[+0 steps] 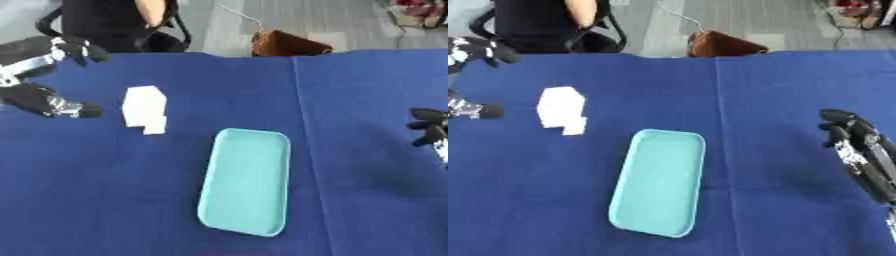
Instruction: Pick up objects on the table and place them in the box.
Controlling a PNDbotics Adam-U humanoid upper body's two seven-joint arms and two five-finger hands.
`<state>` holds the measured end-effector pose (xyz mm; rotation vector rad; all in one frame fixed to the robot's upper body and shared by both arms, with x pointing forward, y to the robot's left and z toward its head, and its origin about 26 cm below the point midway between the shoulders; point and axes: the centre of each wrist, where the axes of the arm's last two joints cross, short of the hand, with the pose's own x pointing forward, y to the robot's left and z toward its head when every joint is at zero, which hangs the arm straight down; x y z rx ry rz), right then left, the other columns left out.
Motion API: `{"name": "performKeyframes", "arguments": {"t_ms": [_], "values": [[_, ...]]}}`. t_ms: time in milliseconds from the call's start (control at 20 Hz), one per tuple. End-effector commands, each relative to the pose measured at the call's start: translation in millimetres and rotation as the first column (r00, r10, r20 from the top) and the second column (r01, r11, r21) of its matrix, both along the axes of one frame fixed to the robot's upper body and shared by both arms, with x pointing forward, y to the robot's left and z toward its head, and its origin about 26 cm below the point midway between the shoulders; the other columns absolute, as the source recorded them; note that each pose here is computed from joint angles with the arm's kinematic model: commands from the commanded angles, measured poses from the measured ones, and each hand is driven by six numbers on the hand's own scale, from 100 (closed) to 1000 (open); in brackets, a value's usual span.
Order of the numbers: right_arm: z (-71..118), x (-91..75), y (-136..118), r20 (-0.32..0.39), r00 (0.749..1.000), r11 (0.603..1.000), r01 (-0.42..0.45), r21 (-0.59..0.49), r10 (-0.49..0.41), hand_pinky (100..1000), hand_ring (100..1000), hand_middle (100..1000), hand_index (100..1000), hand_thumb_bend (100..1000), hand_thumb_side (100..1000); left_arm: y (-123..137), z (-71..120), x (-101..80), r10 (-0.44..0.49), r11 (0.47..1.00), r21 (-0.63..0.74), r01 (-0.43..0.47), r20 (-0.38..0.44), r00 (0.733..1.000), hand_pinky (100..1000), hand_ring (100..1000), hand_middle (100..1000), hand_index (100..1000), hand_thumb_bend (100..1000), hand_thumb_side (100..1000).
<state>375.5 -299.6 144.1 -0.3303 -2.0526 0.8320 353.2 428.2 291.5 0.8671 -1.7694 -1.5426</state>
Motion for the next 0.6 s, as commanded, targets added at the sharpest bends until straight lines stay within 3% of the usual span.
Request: {"name": "performKeyframes", "arguments": {"t_ms": [50, 600], "values": [[11.3, 0.4, 1, 0.033, 0.999, 1.000, -0.011, -0.012, 0.012, 642, 803, 876, 870, 100, 887, -1, 14.1, -0.9, -0.008, 1.000, 0.015, 0.007, 0.026, 1.000, 740, 799, 847, 915, 653, 756], [14.0, 1.6, 4, 0.039, 0.999, 1.000, -0.024, -0.015, 0.025, 642, 804, 876, 870, 100, 890, -3, 10.3, 9.1, 0.013, 0.999, 0.032, -0.014, 0.029, 0.999, 749, 805, 853, 910, 662, 762]]}}
